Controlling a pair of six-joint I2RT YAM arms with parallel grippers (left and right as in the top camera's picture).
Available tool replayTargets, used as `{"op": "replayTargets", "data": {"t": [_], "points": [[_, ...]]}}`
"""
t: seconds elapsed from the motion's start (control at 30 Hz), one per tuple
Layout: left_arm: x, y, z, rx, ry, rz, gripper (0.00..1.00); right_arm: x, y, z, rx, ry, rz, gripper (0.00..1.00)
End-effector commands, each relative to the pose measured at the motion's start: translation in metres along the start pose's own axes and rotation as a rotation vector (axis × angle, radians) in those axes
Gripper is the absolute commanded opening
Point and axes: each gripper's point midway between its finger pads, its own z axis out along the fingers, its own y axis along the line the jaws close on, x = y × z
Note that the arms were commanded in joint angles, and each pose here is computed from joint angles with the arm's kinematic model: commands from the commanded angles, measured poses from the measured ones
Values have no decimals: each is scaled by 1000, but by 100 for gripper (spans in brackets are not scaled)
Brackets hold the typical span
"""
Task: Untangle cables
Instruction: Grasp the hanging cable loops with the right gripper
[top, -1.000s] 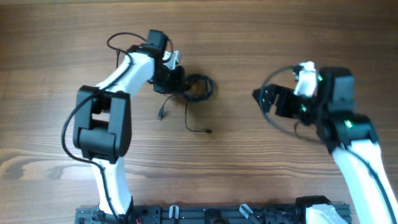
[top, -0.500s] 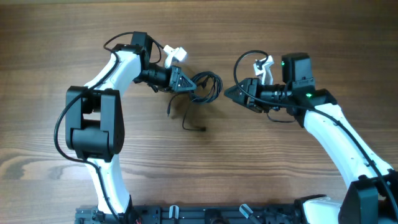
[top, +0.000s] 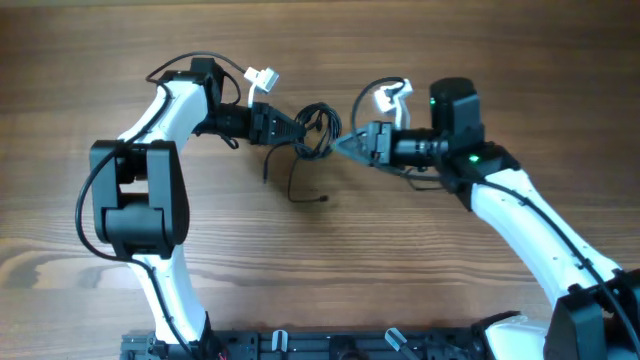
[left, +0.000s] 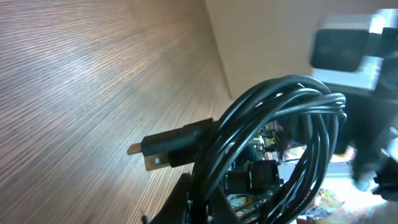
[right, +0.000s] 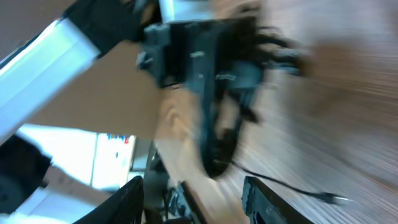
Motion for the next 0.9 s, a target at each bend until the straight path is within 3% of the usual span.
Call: {"op": "replayTargets", "data": {"t": [0.0, 0.17, 0.23, 0.33, 0.43, 0.57, 0.87], "points": [[-6, -19, 1, 54, -23, 74, 4, 4, 22, 14, -59, 29, -16, 49], [-6, -19, 1, 54, -23, 74, 4, -2, 18, 18, -12, -16, -29, 20], [-6, -19, 1, 54, -23, 73, 4, -6, 14, 18, 10, -37, -28, 14], [-5, -20, 1, 54, -23, 73, 4, -12, 8, 18, 46, -72, -6, 15], [-6, -20, 1, 54, -23, 73, 4, -14, 5, 18, 57, -81, 3, 33], [-5, -20, 2, 55, -21, 73, 4, -14, 4, 19, 61, -82, 6, 43], [-5, -24, 3, 74, -25, 65, 4, -18, 0, 18, 82, -104, 21, 43]]}}
